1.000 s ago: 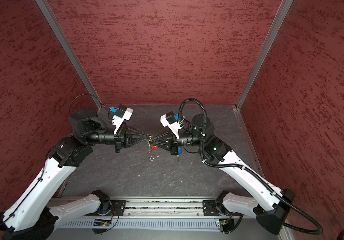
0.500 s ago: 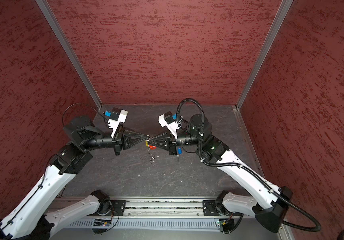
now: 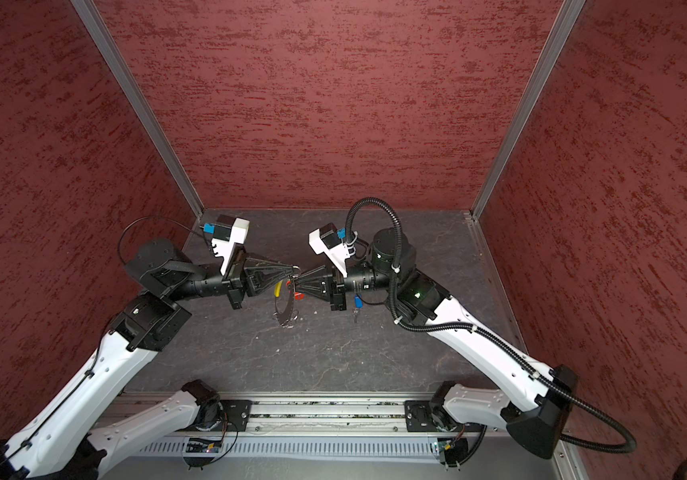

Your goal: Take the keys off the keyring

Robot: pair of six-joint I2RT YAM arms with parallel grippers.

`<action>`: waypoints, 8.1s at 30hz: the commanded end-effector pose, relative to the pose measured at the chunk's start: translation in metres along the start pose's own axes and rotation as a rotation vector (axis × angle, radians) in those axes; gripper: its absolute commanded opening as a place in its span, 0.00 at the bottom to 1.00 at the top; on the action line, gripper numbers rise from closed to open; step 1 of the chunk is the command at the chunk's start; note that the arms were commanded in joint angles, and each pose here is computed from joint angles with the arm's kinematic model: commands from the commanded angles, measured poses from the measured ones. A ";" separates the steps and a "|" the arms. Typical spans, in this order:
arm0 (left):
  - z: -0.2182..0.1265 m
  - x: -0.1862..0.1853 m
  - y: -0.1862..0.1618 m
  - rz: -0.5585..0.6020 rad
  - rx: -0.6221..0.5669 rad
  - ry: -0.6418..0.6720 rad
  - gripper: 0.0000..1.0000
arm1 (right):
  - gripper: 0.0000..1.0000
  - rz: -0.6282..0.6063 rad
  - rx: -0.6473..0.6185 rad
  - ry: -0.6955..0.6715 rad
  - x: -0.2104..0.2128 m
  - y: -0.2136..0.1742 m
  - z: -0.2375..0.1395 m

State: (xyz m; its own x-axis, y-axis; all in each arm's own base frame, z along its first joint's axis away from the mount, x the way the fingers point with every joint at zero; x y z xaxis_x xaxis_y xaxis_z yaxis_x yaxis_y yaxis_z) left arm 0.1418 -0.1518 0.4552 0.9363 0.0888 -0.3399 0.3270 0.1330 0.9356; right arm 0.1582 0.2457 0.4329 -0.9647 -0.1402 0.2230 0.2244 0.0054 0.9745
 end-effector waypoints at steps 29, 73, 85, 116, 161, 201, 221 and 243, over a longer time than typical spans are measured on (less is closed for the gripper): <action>0.000 0.007 -0.020 0.080 -0.329 -0.022 0.00 | 0.00 -0.044 -0.323 0.159 0.003 0.028 0.010; -0.026 -0.016 -0.006 0.129 -0.251 0.120 0.00 | 0.00 -0.021 -0.087 -0.335 0.003 0.006 -0.019; -0.030 -0.013 -0.016 0.115 -0.218 0.185 0.00 | 0.00 0.423 0.117 -0.581 -0.093 -0.127 -0.026; -0.031 0.007 -0.041 0.025 -0.207 0.276 0.00 | 0.51 0.518 0.298 -1.028 -0.152 -0.222 -0.037; -0.026 0.017 -0.025 -0.003 -0.222 0.378 0.27 | 0.00 0.065 -0.002 -0.318 -0.035 -0.029 0.005; -0.042 0.007 -0.027 0.063 -0.240 0.464 0.99 | 0.57 0.682 0.391 -0.770 -0.234 -0.248 0.019; -0.038 0.084 -0.052 0.146 -0.221 0.938 1.00 | 0.99 0.303 -0.142 -1.212 -0.125 -0.106 -0.068; -0.164 0.276 -0.175 -0.028 0.013 1.730 1.00 | 0.99 0.284 -0.198 -1.381 -0.103 -0.105 -0.095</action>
State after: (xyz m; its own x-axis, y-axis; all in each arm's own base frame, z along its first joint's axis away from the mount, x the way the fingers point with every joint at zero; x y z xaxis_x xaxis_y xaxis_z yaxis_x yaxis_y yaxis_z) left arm 0.3177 0.0025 0.1854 -0.2786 0.9597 -0.0376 0.4207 0.1571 0.8935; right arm 0.2486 0.1724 0.2957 -0.2549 0.9008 0.3517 0.3703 -0.2451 0.8960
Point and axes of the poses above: each gripper's point midway between its finger pads, its own z axis out along the fingers, its own x axis along the line the jaws close on, y = z × x, the point moved 10 cm from there along -z, back along the fingers, and after that the axes turned 3 degrees about -z, right-handed, at the moved point
